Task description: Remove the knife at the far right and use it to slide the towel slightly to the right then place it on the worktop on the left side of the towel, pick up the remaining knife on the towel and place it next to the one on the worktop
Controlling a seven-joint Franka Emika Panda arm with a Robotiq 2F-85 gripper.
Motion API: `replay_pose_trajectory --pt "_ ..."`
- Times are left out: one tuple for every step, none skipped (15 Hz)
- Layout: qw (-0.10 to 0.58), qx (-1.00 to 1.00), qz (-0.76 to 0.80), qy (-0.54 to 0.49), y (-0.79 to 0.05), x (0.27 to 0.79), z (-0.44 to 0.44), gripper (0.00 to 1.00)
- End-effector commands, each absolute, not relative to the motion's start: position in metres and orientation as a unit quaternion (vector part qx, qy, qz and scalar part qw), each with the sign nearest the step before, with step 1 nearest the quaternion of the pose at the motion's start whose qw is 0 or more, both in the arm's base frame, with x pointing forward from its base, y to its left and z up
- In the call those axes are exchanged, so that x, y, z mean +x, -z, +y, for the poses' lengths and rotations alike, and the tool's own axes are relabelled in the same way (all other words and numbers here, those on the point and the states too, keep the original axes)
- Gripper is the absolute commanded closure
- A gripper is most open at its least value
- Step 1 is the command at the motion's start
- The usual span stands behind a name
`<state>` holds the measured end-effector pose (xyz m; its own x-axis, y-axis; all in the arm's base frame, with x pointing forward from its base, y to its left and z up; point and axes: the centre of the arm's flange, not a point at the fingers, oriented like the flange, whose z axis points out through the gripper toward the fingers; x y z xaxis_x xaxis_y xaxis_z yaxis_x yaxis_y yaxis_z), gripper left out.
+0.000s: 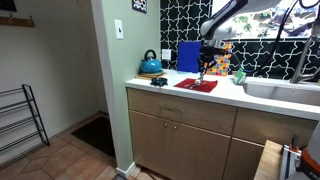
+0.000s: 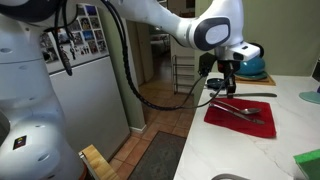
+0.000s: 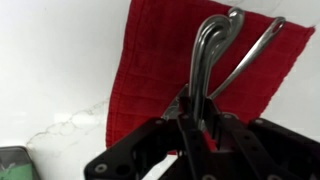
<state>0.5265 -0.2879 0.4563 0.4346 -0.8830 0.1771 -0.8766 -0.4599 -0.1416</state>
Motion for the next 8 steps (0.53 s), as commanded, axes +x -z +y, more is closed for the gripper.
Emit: replay_pose_trajectory --pt "0.046 -0.878 0.458 0.129 -0.484 0.544 -0.276 0.95" --pt "0.063 -0.878 0.456 0.128 -0.489 0.552 -0.273 0.95" --pt "0.079 -0.878 0.453 0.13 -0.495 0.556 -0.27 0.95" --pt "0.056 -0.873 0.465 0.138 -0.488 0.546 -0.267 0.82" --pt "0.066 -0.875 0.46 0.138 -0.492 0.549 -0.264 0.82" --pt "0.069 -0.876 0.457 0.14 -0.495 0.551 -0.263 0.82" --pt "0.07 -0.876 0.456 0.141 -0.496 0.552 -0.263 0.82" --pt "0.07 -0.876 0.456 0.14 -0.495 0.553 -0.263 0.82"
